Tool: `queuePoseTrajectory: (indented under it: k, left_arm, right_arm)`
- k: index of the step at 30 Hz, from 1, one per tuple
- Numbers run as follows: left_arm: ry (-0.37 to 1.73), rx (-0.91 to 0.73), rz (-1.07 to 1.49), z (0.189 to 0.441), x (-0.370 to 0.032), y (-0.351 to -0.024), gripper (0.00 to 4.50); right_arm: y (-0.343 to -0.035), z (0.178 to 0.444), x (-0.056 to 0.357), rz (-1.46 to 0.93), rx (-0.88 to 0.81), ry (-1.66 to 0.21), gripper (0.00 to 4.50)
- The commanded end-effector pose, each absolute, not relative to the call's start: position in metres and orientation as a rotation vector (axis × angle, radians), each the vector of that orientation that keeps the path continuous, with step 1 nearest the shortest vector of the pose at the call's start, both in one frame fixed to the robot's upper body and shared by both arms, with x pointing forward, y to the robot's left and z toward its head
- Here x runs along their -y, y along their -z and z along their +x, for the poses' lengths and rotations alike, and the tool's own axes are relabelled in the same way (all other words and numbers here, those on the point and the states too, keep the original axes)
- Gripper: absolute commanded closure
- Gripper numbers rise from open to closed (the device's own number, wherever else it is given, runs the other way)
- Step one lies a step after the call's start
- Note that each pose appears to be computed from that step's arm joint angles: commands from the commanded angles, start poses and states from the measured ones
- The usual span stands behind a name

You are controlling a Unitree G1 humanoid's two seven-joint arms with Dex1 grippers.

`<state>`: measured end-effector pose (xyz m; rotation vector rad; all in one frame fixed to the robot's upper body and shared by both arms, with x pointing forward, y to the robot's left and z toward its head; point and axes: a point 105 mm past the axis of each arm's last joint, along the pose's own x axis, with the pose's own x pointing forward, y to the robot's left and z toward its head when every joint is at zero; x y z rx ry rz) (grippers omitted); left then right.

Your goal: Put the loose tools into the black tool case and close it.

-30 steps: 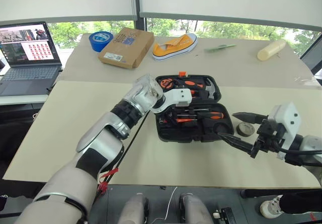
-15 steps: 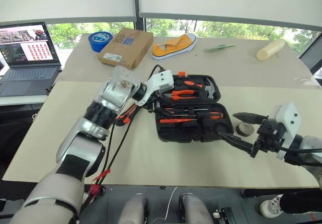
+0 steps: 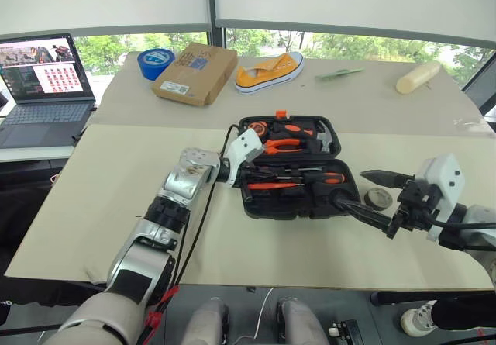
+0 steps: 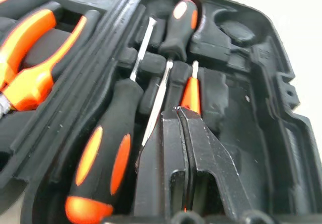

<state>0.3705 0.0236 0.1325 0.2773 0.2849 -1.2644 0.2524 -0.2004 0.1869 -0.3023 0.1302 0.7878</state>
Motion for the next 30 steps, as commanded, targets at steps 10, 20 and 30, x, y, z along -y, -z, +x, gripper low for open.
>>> queuePoseTrajectory:
  k: [10,20,30]
  left_arm:
    - [1.312,-0.279,0.538,0.359,-0.035,-0.089,4.43]
    - [1.279,-0.131,0.444,0.374,-0.036,-0.136,4.43]
    - [1.387,-0.104,0.331,0.366,-0.026,-0.164,4.43]
  right_arm:
    - [-0.190,0.252,0.200,-0.314,-0.111,-0.783,0.00]
    - [-0.186,0.254,0.200,-0.308,-0.117,-0.781,0.00]
    - [-0.186,0.257,0.200,-0.316,-0.115,-0.787,0.00]
